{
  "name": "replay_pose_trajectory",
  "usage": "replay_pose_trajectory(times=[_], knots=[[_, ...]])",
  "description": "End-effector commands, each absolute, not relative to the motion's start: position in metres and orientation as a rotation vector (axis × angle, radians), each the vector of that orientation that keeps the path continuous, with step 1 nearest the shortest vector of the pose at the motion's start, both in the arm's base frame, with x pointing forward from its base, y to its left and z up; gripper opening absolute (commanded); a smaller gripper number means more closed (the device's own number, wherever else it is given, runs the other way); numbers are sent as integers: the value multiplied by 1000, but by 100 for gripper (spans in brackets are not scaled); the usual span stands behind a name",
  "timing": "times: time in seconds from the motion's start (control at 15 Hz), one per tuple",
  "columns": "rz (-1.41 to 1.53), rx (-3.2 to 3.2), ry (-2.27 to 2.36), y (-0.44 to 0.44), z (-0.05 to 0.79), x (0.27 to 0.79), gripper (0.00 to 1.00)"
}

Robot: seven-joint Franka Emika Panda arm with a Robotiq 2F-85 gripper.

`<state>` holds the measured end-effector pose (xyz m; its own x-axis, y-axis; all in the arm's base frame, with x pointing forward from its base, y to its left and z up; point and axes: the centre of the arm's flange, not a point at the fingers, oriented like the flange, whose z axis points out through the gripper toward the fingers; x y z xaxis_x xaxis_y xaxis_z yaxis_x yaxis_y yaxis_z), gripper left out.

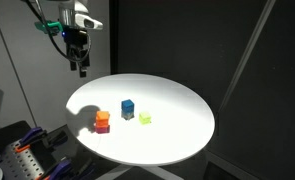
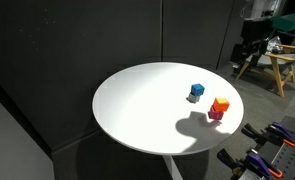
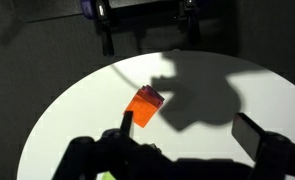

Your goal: Pick up the orange block and put it on mulberry pink block

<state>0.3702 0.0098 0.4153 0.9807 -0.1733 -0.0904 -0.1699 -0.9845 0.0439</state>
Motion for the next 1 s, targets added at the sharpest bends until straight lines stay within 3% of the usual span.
replay_pose_trajectory(times=[0.0, 0.93], knots=[[-145, 3125, -254, 10, 441, 350, 100], [-112, 3111, -239, 12, 446, 351, 100]])
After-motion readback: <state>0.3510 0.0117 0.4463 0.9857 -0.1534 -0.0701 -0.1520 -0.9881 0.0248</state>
